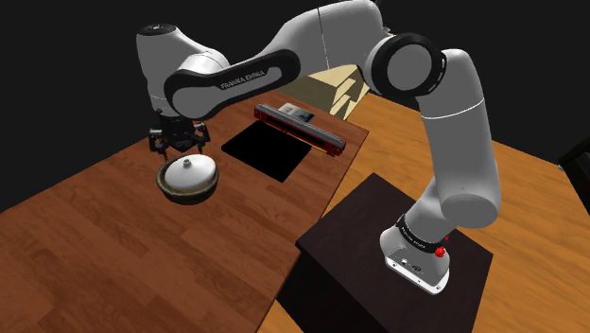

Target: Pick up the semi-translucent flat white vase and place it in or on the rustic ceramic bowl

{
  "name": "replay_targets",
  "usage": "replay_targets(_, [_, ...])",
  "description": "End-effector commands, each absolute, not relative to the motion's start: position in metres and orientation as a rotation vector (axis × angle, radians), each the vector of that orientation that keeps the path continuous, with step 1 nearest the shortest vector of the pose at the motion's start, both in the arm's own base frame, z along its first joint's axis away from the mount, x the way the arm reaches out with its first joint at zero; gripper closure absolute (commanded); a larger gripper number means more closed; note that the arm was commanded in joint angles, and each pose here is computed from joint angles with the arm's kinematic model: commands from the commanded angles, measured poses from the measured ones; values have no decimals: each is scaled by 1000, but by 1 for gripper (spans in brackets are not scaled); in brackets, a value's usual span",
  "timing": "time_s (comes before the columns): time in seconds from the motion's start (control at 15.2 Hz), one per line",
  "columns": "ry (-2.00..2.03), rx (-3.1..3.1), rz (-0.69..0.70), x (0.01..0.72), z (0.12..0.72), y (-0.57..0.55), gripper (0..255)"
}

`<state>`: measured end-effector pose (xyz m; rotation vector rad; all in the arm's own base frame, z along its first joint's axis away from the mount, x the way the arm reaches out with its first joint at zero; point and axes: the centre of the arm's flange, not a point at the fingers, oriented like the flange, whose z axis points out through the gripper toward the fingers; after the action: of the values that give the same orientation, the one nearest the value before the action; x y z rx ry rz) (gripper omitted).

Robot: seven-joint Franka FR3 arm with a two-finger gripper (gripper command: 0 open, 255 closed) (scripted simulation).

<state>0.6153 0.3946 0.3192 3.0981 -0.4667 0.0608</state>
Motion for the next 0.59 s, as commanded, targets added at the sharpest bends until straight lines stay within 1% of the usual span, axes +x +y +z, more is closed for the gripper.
replay_targets(0.0, [-467, 3098, 61, 613, 343, 395, 0])
replay_targets(0.07, [-467, 3098, 61, 613, 353, 395, 0])
replay_targets(0.53, [-467, 3098, 61, 613, 353, 395, 0])
